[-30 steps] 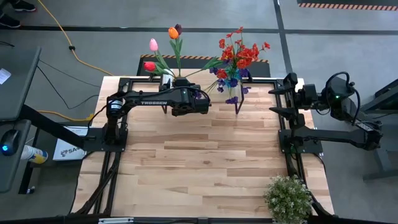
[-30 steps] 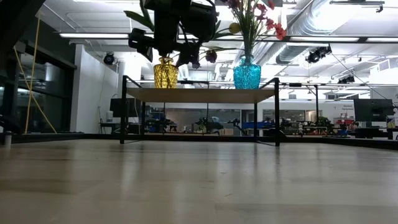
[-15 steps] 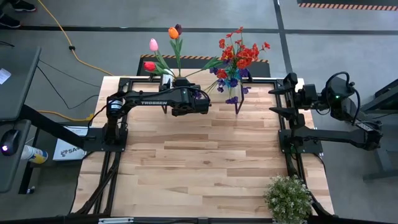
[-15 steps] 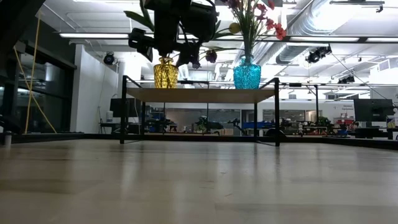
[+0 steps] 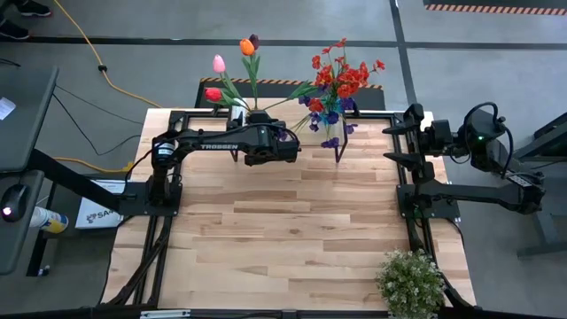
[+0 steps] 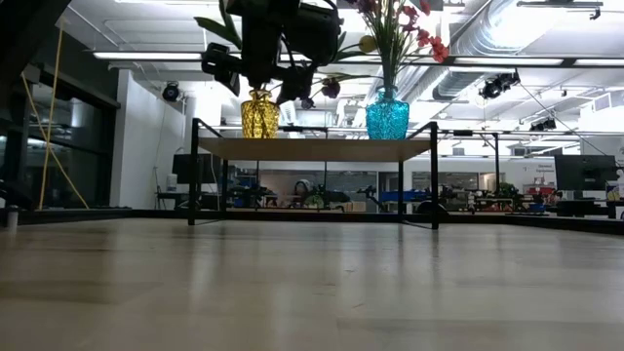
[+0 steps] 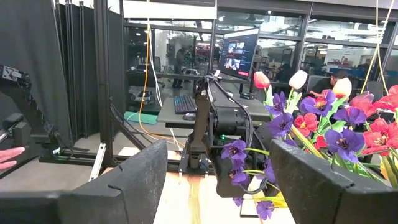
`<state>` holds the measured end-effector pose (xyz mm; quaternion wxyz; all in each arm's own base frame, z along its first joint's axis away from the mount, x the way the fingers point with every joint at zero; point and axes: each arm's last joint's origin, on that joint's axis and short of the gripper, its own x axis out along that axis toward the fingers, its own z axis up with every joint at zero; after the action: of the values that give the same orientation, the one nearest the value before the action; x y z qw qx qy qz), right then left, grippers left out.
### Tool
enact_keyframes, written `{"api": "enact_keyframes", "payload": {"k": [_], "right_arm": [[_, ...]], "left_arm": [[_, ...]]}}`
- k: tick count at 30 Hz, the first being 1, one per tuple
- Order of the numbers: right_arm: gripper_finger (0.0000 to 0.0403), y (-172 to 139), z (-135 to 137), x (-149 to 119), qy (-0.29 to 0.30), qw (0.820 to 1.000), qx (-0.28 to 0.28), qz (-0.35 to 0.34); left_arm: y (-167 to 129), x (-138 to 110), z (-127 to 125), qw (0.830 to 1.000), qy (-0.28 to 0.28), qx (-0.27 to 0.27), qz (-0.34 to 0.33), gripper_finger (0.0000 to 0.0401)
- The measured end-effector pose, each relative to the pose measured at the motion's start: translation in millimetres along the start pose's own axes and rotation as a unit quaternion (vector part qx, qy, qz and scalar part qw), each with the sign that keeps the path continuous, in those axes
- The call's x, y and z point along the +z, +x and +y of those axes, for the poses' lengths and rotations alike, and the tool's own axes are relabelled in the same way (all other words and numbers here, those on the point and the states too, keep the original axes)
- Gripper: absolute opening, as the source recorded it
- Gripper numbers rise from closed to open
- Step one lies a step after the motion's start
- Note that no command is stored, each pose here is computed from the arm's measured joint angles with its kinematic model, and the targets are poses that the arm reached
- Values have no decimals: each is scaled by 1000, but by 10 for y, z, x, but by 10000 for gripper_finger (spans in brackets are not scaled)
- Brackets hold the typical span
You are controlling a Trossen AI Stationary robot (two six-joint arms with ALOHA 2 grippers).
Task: Pick and place flowers into a vace then onto a shelf
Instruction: Put the yellow vase with flowers on the shelf
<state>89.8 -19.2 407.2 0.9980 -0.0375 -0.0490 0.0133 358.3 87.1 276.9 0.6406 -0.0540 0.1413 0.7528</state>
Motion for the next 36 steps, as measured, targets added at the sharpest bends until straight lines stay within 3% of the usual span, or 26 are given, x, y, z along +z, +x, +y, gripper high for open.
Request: {"api": "enact_keyframes", "payload": {"k": [25, 36], "right_arm": [[273, 0, 0, 0, 0, 1000, 0, 0], [273, 0, -15, -1, -4, 1000, -26, 1]], "left_arm": [[-24, 88, 79, 1000, -1, 0, -7, 395], [-64, 159, 141, 1000, -11, -6, -4, 395]]}}
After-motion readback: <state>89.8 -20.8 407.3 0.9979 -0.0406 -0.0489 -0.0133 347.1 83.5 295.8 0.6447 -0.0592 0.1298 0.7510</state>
